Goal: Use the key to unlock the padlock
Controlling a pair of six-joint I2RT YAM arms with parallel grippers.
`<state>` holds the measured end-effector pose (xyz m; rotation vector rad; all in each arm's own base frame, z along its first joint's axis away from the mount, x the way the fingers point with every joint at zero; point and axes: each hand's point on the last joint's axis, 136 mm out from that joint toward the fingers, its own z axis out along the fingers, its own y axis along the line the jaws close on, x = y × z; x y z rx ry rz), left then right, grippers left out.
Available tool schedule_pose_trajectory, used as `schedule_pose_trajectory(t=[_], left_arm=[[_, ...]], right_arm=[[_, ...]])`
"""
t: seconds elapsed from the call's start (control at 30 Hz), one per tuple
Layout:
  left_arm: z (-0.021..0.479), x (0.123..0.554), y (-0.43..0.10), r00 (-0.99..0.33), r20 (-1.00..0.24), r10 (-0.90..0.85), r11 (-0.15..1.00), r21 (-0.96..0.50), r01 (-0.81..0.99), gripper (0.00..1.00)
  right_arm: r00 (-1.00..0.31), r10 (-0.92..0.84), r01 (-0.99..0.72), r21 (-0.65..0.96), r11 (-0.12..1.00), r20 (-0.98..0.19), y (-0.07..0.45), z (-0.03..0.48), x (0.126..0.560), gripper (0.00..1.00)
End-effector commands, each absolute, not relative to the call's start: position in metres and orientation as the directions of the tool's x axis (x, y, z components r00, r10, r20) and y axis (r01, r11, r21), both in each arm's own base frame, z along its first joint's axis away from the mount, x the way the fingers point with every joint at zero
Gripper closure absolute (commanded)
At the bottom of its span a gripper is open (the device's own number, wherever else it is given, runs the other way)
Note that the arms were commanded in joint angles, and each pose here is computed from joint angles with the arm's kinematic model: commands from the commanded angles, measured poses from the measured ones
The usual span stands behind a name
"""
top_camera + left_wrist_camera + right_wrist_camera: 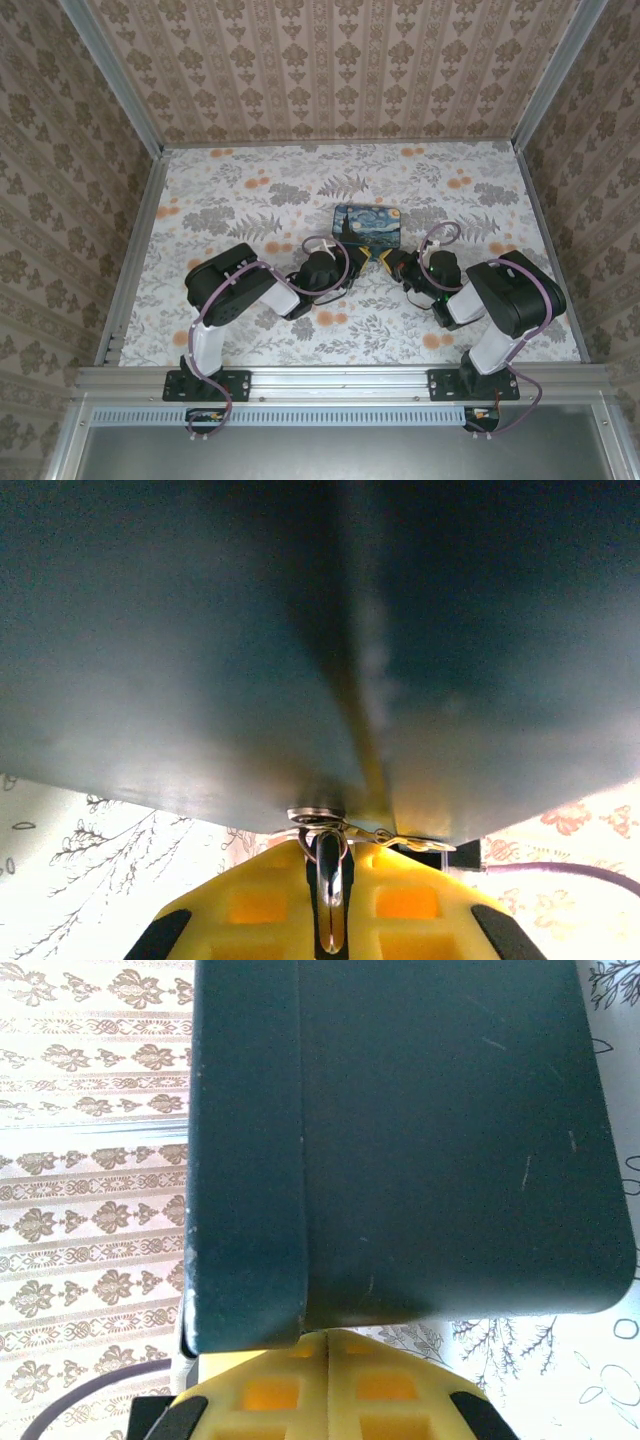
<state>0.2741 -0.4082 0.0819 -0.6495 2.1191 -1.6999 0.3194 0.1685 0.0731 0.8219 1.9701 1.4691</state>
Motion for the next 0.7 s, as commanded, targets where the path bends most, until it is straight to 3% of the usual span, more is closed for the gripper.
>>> schedule_pose_trajectory(t=[0.0, 0.33, 0.67], left_arm=[[0.163, 0.249, -0.444, -0.92, -0.09, -0.381, -0.002, -0.995, 0.098, 1.0], [0.168, 0.254, -0.448, -0.918, -0.089, -0.386, -0.017, -0.995, 0.103, 1.0], [0.175, 0.258, -0.45, -0.898, 0.075, -0.434, -0.099, -0.994, -0.036, 1.0]], right_arm=[[-0.699, 0.714, 0.162, 0.962, 0.22, -0.046, 0.178, 0.067, 0.31, 1.0], [-0.696, 0.716, 0.148, 0.965, 0.218, -0.055, 0.178, 0.069, 0.311, 1.0], [-0.681, 0.724, 0.08, 0.971, 0.224, -0.111, 0.178, 0.086, 0.313, 1.0]])
